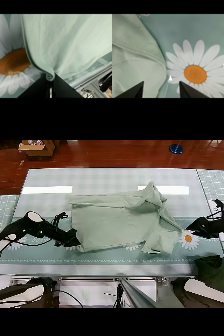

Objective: Fold the shirts.

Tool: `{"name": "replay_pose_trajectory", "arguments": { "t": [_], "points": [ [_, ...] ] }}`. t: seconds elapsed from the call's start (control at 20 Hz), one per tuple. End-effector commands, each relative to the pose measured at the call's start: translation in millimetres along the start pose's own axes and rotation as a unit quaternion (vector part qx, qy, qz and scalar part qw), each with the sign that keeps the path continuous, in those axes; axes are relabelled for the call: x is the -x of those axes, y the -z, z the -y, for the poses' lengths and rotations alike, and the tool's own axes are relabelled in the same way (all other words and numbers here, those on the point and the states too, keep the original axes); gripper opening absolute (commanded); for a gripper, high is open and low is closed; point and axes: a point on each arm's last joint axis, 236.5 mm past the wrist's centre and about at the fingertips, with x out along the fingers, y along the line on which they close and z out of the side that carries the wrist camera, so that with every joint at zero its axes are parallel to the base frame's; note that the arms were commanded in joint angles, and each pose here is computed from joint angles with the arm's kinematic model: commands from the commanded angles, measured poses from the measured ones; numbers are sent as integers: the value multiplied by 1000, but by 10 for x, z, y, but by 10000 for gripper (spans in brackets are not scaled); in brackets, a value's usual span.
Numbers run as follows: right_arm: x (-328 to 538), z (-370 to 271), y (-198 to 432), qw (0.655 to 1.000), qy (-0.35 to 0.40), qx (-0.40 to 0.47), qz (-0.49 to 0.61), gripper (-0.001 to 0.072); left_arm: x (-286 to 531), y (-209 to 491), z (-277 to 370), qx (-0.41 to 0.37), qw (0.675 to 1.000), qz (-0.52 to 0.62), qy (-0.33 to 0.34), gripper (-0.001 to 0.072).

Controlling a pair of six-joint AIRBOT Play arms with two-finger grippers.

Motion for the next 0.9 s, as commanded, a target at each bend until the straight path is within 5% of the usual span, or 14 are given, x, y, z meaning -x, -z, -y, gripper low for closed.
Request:
{"name": "replay_pose_trajectory", "arguments": {
  "t": [0.0, 0.4, 0.5, 0.7, 0.75, 0.85],
  "points": [
    [-157, 84, 9, 1000, 3, -4, 13, 523, 1, 26, 22, -6, 1000, -5, 4, 23],
    [-409, 14, -101, 997, -31, -10, 67, 516, 4, 38, 29, -11, 1000, -8, 5, 23],
    [-474, 47, -38, 998, -28, -15, 62, 446, 4, 35, 39, -11, 1000, -7, 8, 23],
    [-560, 48, 57, 998, -34, -22, 49, 439, 4, 15, 49, -10, 1000, -3, 10, 23],
    [-601, 23, 108, 998, -45, -27, 34, 406, 4, 1, 45, -9, 1000, 0, 9, 23],
    [-675, -31, 182, 997, -67, -33, 11, 198, 4, -14, 42, -9, 1000, 3, 8, 23]
  ]
}}
